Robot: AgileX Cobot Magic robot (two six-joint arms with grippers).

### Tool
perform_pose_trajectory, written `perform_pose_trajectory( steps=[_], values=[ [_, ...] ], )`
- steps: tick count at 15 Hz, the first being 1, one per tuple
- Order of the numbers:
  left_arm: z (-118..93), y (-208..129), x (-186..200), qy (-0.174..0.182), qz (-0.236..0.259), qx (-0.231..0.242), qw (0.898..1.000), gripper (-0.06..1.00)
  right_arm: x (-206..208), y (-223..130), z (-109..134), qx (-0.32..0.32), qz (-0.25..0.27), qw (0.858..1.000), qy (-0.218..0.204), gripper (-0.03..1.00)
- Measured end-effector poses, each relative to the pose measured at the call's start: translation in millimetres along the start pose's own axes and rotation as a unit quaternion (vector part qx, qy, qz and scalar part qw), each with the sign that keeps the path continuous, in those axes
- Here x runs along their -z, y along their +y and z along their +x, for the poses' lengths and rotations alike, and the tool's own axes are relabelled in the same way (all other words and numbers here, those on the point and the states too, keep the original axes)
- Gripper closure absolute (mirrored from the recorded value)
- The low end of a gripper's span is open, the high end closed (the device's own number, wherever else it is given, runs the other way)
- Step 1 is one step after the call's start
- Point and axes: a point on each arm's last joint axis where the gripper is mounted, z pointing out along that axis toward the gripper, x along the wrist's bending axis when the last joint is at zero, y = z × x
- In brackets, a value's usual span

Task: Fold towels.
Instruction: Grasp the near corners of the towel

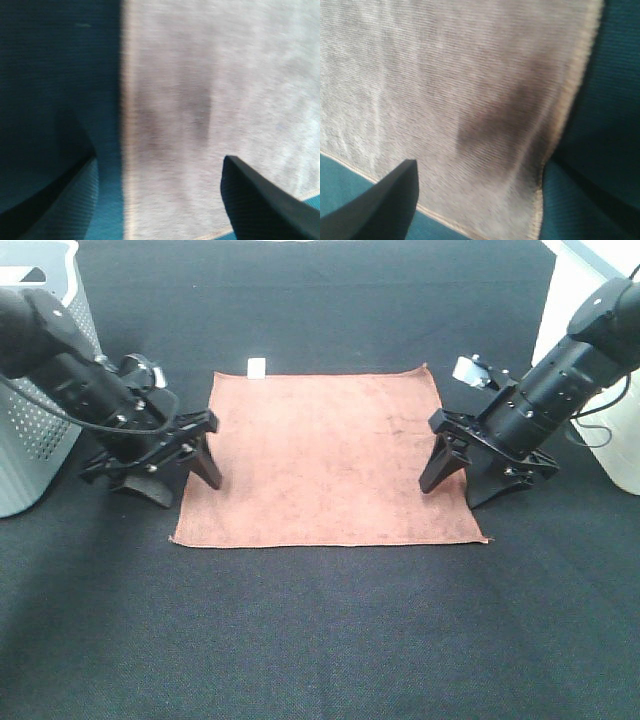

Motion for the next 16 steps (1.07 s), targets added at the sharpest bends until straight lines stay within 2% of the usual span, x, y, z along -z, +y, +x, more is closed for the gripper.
perform_pose_trajectory(
  steps=[4, 7, 11, 12, 13, 14, 16],
  values=[
    [-11, -5, -7, -0.002, 0.007, -0.020, 1.000, 0.27, 1, -1, 2, -0.008, 0.004, 1.000, 0.001, 0.29],
    [-13, -5, -7, -0.009, 0.007, -0.012, 1.000, 0.27, 8, -3, 0, -0.002, 0.010, 1.000, -0.030, 0.29],
    [-21, -6, -11, -0.025, 0.003, 0.000, 1.000, 0.28, -4, -2, 2, -0.028, 0.010, 1.000, 0.008, 0.31],
    [-24, -7, -13, -0.025, -0.001, -0.004, 1.000, 0.30, -9, -1, 5, -0.029, 0.009, 0.999, 0.029, 0.35],
    [-27, -9, -16, -0.025, -0.001, -0.007, 1.000, 0.33, -13, -1, 10, -0.022, 0.009, 0.999, 0.036, 0.39],
    [-27, -9, -16, -0.025, -0.001, -0.007, 1.000, 0.33, -13, -1, 10, -0.022, 0.009, 0.999, 0.036, 0.39],
    [-30, -10, -20, -0.025, -0.002, -0.010, 1.000, 0.45, -22, 0, 21, -0.010, 0.006, 0.999, 0.037, 0.50]
  ],
)
